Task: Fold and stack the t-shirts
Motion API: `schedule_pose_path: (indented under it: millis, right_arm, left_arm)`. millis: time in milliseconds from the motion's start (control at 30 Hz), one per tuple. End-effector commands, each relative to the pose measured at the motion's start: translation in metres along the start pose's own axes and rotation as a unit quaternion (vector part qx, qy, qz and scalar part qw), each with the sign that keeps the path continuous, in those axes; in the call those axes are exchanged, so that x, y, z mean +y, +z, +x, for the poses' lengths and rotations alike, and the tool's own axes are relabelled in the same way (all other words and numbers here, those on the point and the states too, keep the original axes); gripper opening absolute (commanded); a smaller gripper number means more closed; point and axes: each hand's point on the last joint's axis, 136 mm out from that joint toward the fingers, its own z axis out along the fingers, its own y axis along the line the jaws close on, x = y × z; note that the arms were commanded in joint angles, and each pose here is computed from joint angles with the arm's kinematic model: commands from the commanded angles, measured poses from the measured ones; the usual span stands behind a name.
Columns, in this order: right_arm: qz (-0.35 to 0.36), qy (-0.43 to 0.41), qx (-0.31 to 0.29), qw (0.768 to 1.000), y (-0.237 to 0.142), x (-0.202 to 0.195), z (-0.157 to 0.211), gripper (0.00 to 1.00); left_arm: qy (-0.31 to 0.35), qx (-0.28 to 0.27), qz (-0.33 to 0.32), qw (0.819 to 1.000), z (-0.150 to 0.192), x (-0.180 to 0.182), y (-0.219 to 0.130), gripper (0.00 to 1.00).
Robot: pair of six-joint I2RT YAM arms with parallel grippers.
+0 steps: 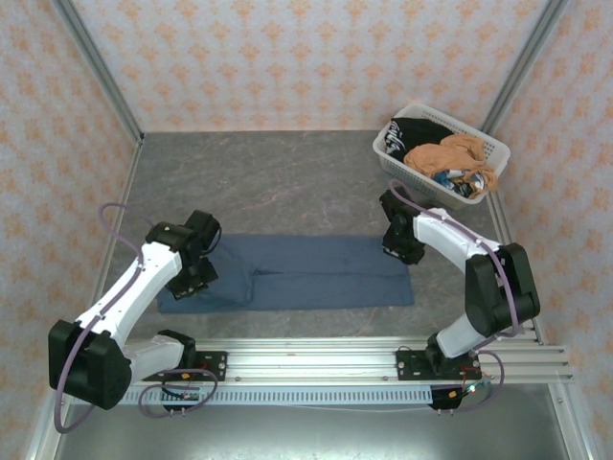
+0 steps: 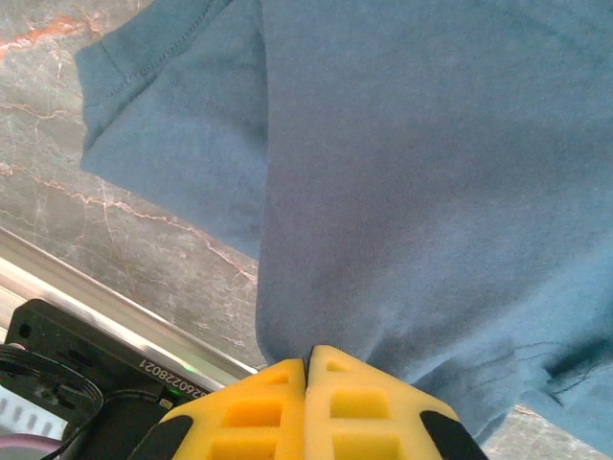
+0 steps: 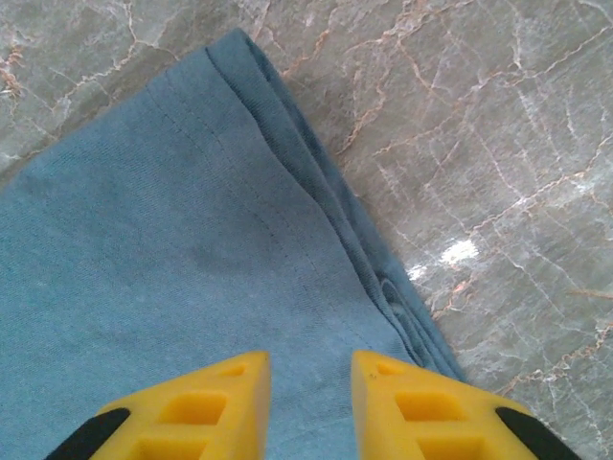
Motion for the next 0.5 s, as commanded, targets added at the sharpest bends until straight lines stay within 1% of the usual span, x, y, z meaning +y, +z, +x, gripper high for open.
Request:
schedule_pose_path:
  millis: [0, 100, 233, 400, 467]
  right_arm:
    - [-0.006, -0.006, -0.005, 1.000, -0.001, 0.008, -0.005, 0.28]
    - [-0.004, -0.007, 0.001, 1.000, 0.003, 0.009, -0.004, 0.28]
    - [-0.004, -0.007, 0.004, 1.000, 0.006, 0.009, -0.002, 0.28]
    - [-0.004, -0.010, 0.007, 1.000, 0.007, 0.010, -0.002, 0.27]
    - [-0.005, -0.010, 0.005, 1.000, 0.006, 0.010, -0.003, 0.27]
  left_arm:
    - [-0.004, -0.008, -0.027, 1.000, 0.002, 0.007, 0.008, 0.00]
    - [-0.004, -0.019, -0.037, 0.999, 0.002, 0.011, 0.013, 0.00]
    - [-0.009, -0.031, -0.025, 0.999, 0.001, 0.007, 0.019, 0.00]
    - [-0.027, -0.013, -0.027, 0.999, 0.008, 0.005, 0.031, 0.00]
    - [-0.031, -0.018, -0.033, 0.999, 0.007, 0.006, 0.030, 0.00]
